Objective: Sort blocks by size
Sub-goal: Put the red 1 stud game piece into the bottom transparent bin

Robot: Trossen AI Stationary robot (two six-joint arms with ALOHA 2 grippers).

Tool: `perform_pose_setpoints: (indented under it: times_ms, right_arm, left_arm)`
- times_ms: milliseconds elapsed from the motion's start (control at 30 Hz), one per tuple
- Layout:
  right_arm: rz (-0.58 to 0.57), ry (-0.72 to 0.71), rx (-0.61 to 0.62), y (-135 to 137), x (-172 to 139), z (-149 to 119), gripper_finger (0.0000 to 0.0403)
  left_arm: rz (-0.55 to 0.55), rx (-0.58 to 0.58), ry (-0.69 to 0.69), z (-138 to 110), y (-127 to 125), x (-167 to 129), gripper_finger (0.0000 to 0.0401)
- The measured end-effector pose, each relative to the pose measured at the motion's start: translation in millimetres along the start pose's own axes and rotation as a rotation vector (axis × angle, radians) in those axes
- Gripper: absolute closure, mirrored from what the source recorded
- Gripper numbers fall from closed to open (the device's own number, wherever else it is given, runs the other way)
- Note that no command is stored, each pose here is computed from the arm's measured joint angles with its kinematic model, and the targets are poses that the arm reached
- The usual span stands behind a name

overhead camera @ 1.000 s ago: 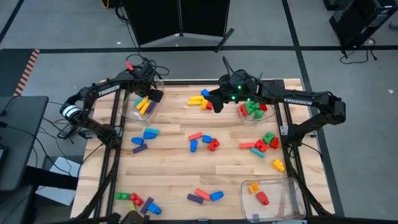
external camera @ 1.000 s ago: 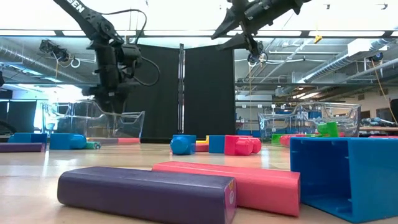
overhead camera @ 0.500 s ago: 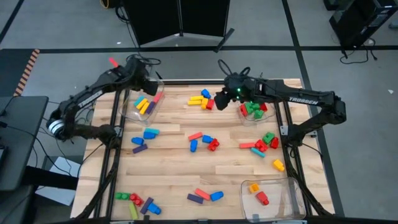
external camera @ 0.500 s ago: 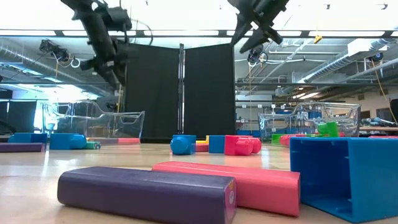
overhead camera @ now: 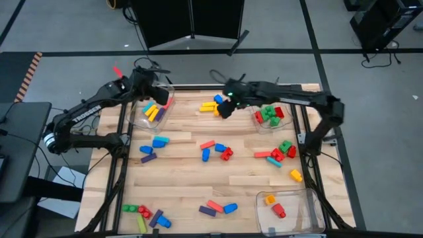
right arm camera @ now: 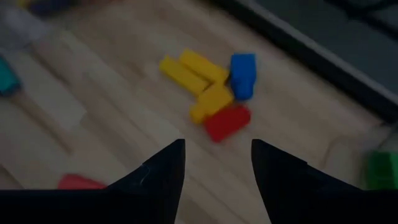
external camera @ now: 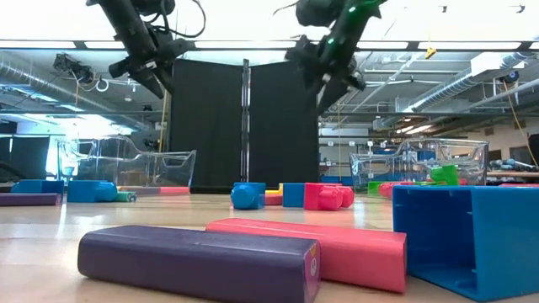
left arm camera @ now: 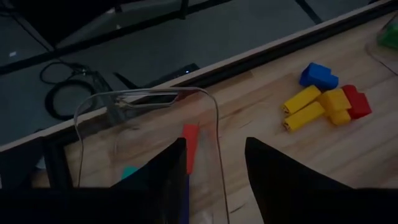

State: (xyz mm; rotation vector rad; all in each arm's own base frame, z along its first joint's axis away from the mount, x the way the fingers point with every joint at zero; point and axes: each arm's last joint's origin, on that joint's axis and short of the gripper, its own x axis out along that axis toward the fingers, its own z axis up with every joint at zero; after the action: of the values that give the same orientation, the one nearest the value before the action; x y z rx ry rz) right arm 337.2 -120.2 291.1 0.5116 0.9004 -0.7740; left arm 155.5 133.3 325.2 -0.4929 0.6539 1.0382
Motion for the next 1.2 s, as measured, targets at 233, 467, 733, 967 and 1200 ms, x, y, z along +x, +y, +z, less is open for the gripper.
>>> perform_pose_setpoints:
  times_ms: [233, 467, 733, 967, 1200]
  right_arm:
    - [0.078, 0.090, -0.046, 18, 35, 15, 0.0208]
    - [0.080, 0.119, -0.094, 19, 53, 16, 0.0195]
    - [0.140, 0.062, -0.023, 16, 59, 28, 0.0120]
    - [0.145, 0.031, -0.033, 19, 59, 29, 0.0025]
    - [0.111, 0.001, 0.021, 20, 58, 30, 0.0016]
  left_arm:
    - [0.012, 0.010, 0.022, -6, 0, 5, 0.0231]
    - [0.024, 0.021, 0.052, -13, 1, 11, 0.0231]
    - [0.035, 0.037, 0.079, -21, 2, 17, 0.0231]
    - [0.034, 0.038, 0.081, -22, 2, 19, 0.0231]
    - [0.031, 0.058, 0.079, -22, 2, 19, 0.0231]
